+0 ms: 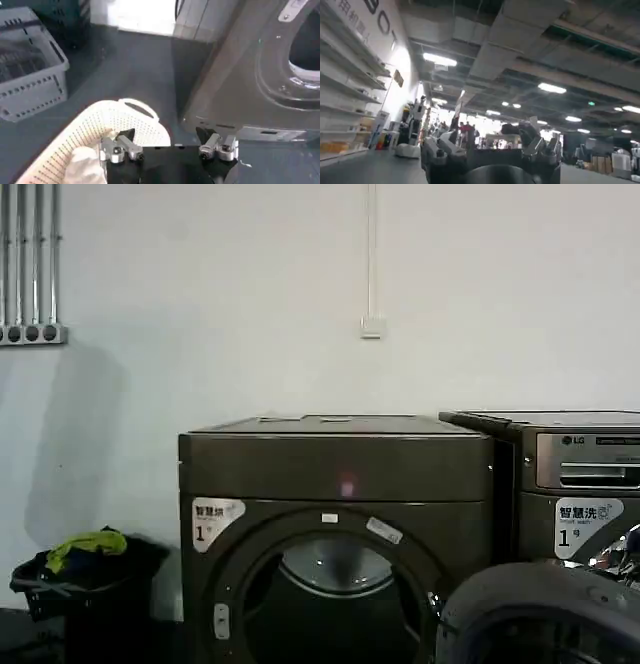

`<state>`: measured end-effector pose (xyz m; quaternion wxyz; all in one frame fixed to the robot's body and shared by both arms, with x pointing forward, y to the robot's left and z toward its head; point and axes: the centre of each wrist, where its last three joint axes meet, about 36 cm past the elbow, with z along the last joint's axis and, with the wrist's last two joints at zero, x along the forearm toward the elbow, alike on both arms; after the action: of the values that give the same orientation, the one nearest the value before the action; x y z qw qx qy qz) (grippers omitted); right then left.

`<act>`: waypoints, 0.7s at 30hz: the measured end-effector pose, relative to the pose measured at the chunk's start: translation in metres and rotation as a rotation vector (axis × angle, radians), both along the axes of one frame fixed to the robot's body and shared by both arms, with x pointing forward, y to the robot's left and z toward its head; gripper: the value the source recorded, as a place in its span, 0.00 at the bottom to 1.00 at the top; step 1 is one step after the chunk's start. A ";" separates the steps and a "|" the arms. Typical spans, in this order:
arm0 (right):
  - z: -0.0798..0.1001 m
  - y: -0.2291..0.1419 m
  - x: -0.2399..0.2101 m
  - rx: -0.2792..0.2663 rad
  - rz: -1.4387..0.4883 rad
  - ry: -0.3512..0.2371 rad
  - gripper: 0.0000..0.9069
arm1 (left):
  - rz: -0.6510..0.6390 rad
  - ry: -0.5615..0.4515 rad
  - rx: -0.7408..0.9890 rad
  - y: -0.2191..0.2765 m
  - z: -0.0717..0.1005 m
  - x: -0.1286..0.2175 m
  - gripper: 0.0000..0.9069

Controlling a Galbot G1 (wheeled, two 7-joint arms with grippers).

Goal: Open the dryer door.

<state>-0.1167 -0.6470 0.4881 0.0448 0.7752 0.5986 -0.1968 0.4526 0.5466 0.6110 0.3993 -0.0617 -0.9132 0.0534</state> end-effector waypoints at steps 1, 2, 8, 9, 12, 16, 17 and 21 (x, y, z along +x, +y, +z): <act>-0.001 0.000 0.000 0.000 0.001 0.001 1.00 | -0.007 0.011 0.002 -0.002 -0.001 0.000 1.00; -0.001 0.000 0.001 0.001 0.001 0.002 1.00 | -0.011 0.021 0.001 -0.003 -0.003 0.000 1.00; -0.003 -0.001 0.002 0.005 0.001 0.004 1.00 | -0.031 0.102 0.028 -0.014 -0.018 -0.002 1.00; -0.002 -0.001 0.002 0.004 0.001 0.005 1.00 | -0.033 0.117 0.036 -0.015 -0.022 -0.002 1.00; -0.002 -0.002 0.002 0.002 0.001 0.005 1.00 | -0.036 0.168 0.072 -0.014 -0.035 -0.006 1.00; -0.002 -0.002 0.003 0.002 0.001 0.007 1.00 | -0.028 0.196 0.092 -0.009 -0.042 -0.008 1.00; -0.002 -0.002 0.003 0.003 0.002 0.008 1.00 | -0.028 0.197 0.092 -0.009 -0.043 -0.008 1.00; -0.003 -0.001 0.006 0.000 0.009 0.006 1.00 | -0.010 0.197 0.107 -0.007 -0.043 -0.008 1.00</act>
<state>-0.1102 -0.6484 0.4856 0.0439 0.7720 0.6022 -0.1987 0.4447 0.5398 0.5683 0.4903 -0.0395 -0.8706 0.0085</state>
